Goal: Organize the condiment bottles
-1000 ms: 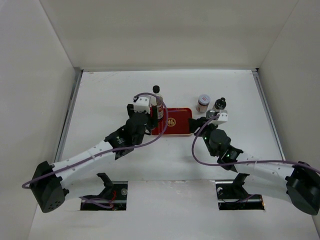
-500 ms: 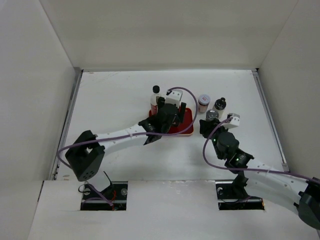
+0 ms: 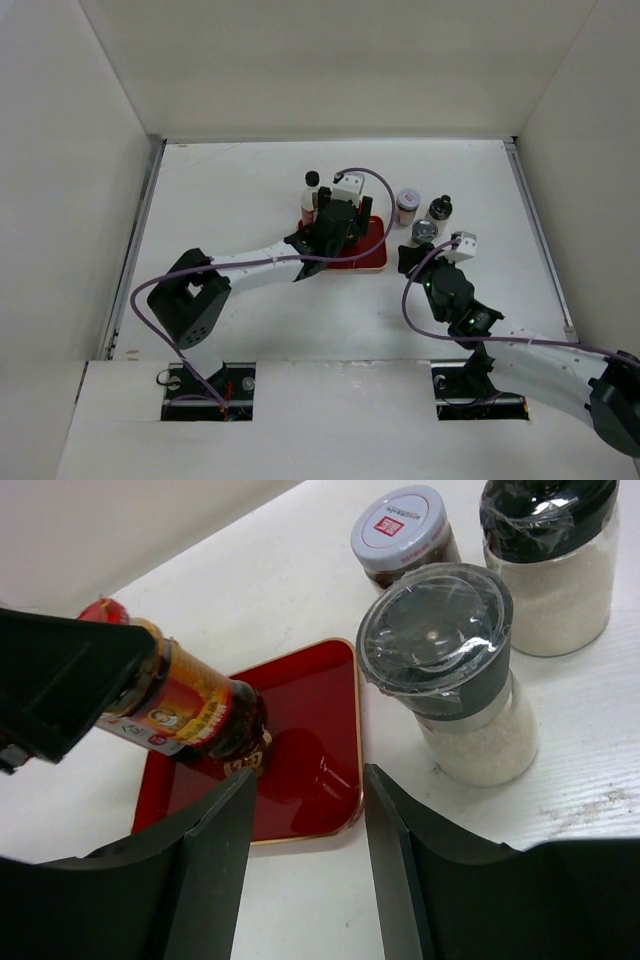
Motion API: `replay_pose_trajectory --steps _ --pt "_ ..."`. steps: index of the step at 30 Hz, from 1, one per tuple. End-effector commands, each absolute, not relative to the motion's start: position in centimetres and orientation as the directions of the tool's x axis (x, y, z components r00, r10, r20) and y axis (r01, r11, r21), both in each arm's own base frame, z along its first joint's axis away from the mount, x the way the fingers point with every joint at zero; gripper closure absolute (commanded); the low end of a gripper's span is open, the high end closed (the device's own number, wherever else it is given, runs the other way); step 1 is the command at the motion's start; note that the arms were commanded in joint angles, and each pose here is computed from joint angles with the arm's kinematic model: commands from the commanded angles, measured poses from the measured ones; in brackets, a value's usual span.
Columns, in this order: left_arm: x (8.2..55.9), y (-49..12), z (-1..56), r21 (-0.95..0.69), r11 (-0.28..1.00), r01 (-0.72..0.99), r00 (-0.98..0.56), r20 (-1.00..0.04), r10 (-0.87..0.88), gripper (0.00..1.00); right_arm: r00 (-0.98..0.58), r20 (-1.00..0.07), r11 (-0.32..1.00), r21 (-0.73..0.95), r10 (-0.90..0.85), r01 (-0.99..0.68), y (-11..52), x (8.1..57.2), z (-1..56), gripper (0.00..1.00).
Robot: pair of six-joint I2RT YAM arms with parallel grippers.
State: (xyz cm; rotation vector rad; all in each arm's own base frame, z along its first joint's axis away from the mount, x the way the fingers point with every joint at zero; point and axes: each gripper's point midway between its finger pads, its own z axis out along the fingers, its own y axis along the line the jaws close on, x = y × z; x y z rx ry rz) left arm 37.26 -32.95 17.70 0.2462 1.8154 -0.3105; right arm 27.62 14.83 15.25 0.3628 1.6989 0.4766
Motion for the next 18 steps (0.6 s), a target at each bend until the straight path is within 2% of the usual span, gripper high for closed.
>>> replay_pose_trajectory --steps 1,15,18 --pt "39.8 -34.8 25.5 -0.194 0.919 0.344 -0.089 -0.981 -0.174 0.8 -0.116 -0.836 0.833 0.547 0.537 -0.086 15.6 27.9 18.4 0.46" --pt "42.0 -34.6 22.7 -0.133 0.944 0.303 -0.105 -0.989 -0.106 0.79 -0.121 -0.84 0.838 0.539 0.528 -0.082 15.2 27.9 17.7 0.42" --pt "42.1 -34.5 22.0 -0.116 0.949 0.294 -0.112 -0.99 -0.087 0.73 -0.119 -0.839 0.837 0.541 0.53 -0.087 15.2 28.0 17.7 0.38"
